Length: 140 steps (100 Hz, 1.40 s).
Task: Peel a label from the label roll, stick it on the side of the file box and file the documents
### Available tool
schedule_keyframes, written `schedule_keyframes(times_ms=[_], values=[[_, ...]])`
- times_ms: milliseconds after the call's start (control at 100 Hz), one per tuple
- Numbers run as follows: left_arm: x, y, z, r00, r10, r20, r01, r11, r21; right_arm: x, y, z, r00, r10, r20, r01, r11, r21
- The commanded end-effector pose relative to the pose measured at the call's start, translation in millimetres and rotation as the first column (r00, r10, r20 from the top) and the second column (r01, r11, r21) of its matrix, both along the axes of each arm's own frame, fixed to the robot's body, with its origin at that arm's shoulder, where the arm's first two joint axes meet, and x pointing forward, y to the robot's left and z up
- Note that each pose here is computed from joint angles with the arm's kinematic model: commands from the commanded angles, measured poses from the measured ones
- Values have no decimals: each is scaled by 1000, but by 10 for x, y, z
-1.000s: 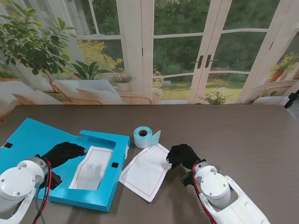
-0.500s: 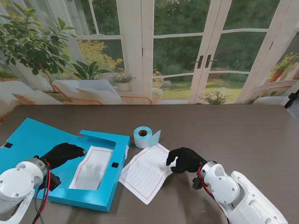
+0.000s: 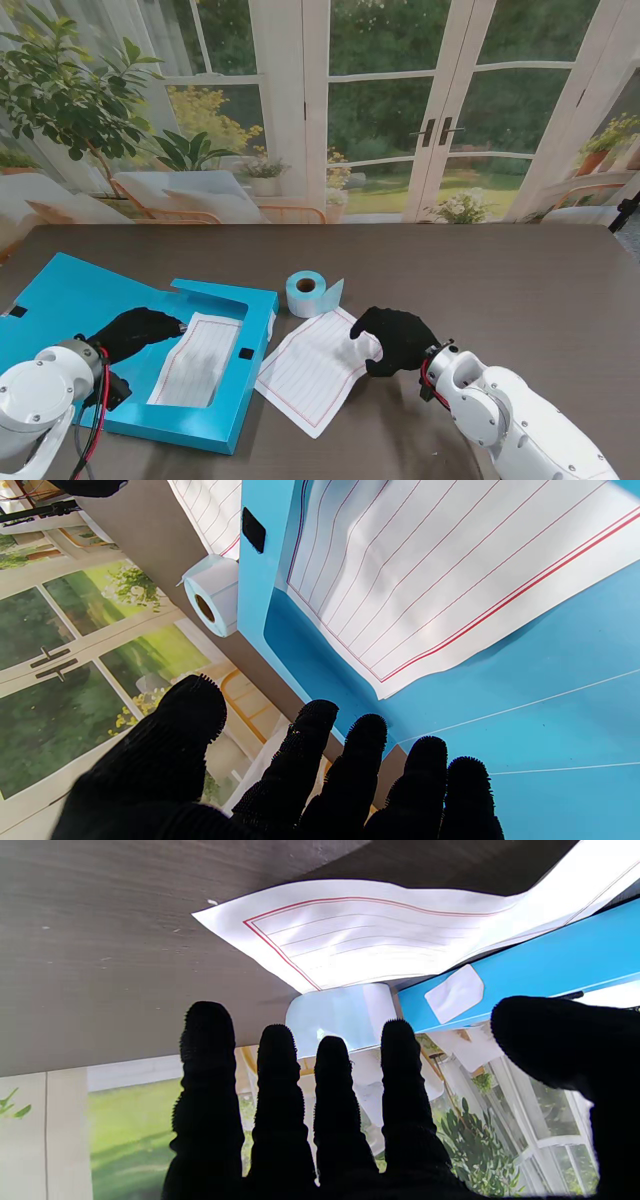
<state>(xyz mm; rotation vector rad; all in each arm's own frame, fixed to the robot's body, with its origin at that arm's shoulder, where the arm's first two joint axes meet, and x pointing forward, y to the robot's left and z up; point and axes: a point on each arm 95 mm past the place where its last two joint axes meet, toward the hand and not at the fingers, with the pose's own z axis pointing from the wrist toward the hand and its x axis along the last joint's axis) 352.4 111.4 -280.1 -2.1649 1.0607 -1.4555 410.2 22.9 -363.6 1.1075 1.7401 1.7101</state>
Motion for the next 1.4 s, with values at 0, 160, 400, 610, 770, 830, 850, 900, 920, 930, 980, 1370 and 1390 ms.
schedule_keyframes(times_ms=[0,160,400,610,770,830,850,900,920,930,980,1370,1390], values=[[-8,-26,-24,1000,-17,-16,17,1000,-11,-22,53,-52,1000,-1,-10,1,1000,-7],[-8,-26,-34,1000,-20,-18,20,1000,-12,-48,131,-129,999,24,40,-19,994,-104],[-20,-22,-42,999,-24,-23,24,1000,-14,-100,218,-223,994,91,59,-77,974,-214],[-34,-17,-45,1000,-19,-23,19,1000,-15,-111,234,-255,992,110,59,-92,963,-252],[-31,-14,-45,1000,-21,-23,21,1000,-16,-102,262,-292,989,124,80,-98,957,-273],[-28,-13,-45,1000,-22,-21,21,1000,-16,-99,266,-306,989,126,82,-99,955,-280],[-27,-12,-44,1000,-22,-21,22,1000,-16,-105,259,-290,989,125,84,-97,955,-281],[-25,-9,-44,1000,-22,-20,22,1000,-17,-147,249,-212,988,125,91,-95,953,-289],[-24,-7,-44,1000,-22,-19,22,1000,-17,-157,247,-195,987,126,95,-93,951,-294],[-24,-6,-45,1000,-22,-18,22,1000,-17,-161,246,-188,987,126,97,-92,951,-297],[-23,-4,-46,1000,-22,-17,21,1000,-18,-167,248,-174,986,129,110,-89,947,-309],[-42,13,-58,1000,-15,-18,15,1000,-23,-189,275,-146,982,140,126,-91,939,-331],[-40,12,-59,1000,-16,-17,15,1000,-24,-188,282,-147,983,140,122,-92,938,-333]])
